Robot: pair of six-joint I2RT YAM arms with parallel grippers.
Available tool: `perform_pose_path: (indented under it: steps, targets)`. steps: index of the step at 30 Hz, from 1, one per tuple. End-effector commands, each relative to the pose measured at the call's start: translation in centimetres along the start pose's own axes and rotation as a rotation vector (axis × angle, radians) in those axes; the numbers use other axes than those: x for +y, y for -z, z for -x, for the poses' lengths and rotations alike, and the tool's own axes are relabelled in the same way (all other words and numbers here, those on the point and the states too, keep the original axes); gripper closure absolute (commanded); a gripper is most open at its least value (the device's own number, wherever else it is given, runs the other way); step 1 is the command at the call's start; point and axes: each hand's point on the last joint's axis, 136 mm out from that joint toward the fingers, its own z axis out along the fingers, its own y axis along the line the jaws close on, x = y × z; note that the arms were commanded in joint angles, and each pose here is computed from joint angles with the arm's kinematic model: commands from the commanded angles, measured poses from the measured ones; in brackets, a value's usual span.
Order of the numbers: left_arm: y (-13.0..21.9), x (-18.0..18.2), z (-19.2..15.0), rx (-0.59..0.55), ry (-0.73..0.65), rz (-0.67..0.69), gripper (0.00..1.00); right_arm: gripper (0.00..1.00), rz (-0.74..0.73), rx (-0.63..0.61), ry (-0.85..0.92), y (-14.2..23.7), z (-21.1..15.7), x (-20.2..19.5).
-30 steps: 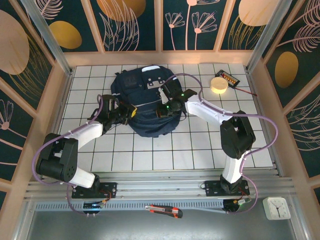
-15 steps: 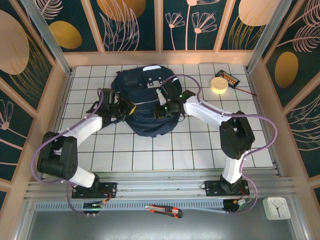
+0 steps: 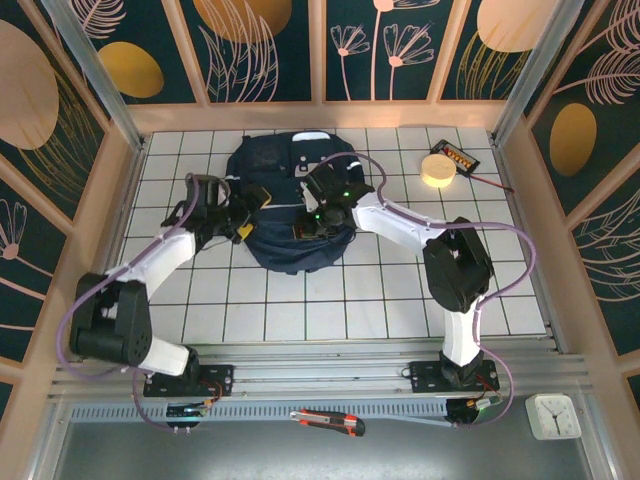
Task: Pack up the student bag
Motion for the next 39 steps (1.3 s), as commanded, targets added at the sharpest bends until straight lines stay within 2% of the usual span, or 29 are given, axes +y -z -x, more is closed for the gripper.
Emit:
perform_pose_path:
  steps: [1,7,11,15,19,26,39]
  targets:
    - [1.8,-1.1,0.2,-0.062,0.105,-0.107,0.02,1.00,0.032,0.019,-0.015,0.1,-0.1,1.2]
    - [3.4,-1.0,-0.9,-0.064,0.379,-0.262,0.02,1.00,0.036,0.001,-0.028,0.1,0.2,1.5]
    - [4.0,-1.6,-0.9,-0.062,0.468,-0.317,0.01,1.00,0.038,-0.003,-0.032,0.0,0.2,1.8]
    - [4.1,-2.2,-0.9,-0.052,0.489,-0.343,0.02,1.00,0.039,-0.004,-0.037,-0.2,0.2,2.0]
    - [3.6,-2.1,-0.9,-0.049,0.494,-0.325,0.11,1.00,0.041,-0.006,-0.036,-0.3,-0.2,2.3]
    - [1.9,-3.4,-1.3,-0.004,0.432,-0.280,0.18,1.00,0.042,-0.009,-0.042,-0.2,-0.4,2.5]
    - [-0.7,-0.6,-3.1,0.055,0.410,-0.171,0.21,1.00,0.038,-0.001,-0.044,-0.6,-0.4,2.5]
